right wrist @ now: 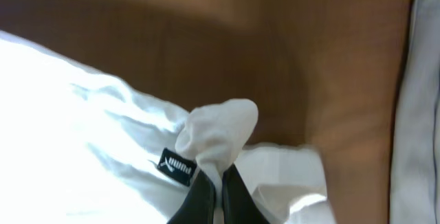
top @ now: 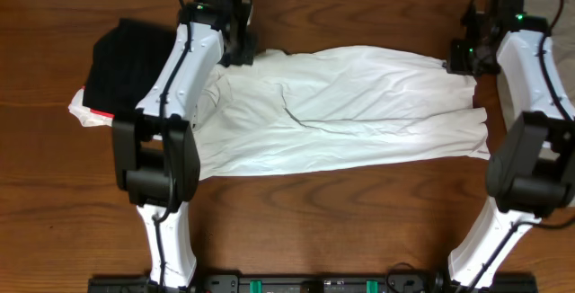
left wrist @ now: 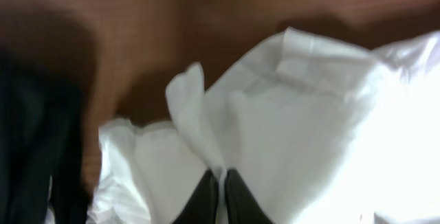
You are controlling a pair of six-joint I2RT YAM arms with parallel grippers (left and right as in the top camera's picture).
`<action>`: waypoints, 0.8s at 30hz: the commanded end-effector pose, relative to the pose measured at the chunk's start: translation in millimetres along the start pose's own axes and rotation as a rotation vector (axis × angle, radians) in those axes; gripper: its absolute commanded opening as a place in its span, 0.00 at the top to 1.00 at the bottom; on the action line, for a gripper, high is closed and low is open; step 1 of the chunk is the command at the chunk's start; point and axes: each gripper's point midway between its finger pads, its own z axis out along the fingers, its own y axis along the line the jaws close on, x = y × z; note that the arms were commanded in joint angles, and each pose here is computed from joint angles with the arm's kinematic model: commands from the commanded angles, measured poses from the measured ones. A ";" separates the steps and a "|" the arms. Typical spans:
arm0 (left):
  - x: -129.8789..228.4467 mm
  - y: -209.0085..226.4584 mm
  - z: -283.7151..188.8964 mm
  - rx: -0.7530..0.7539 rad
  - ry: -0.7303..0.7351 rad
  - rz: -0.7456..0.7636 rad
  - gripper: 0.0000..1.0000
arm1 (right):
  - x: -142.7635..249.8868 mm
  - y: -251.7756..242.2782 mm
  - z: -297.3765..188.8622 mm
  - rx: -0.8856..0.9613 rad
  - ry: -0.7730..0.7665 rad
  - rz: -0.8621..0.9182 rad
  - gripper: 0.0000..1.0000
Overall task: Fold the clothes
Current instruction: 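Fold the top edge down toward the bottom edge with both grippers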
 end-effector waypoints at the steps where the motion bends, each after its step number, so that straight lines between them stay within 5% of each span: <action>1: 15.5 0.2 -38.0 -0.005 0.026 -0.063 0.94 | 20.4 -3.5 -22.6 -0.003 0.057 0.025 0.99; 12: 108.6 3.9 -40.3 -0.073 0.385 -0.270 0.94 | 97.8 -36.5 -17.6 0.087 0.331 0.183 0.99; 24: 188.4 29.8 -1.6 -0.211 0.582 -0.331 0.94 | 141.5 -59.5 32.8 0.124 0.365 0.246 0.99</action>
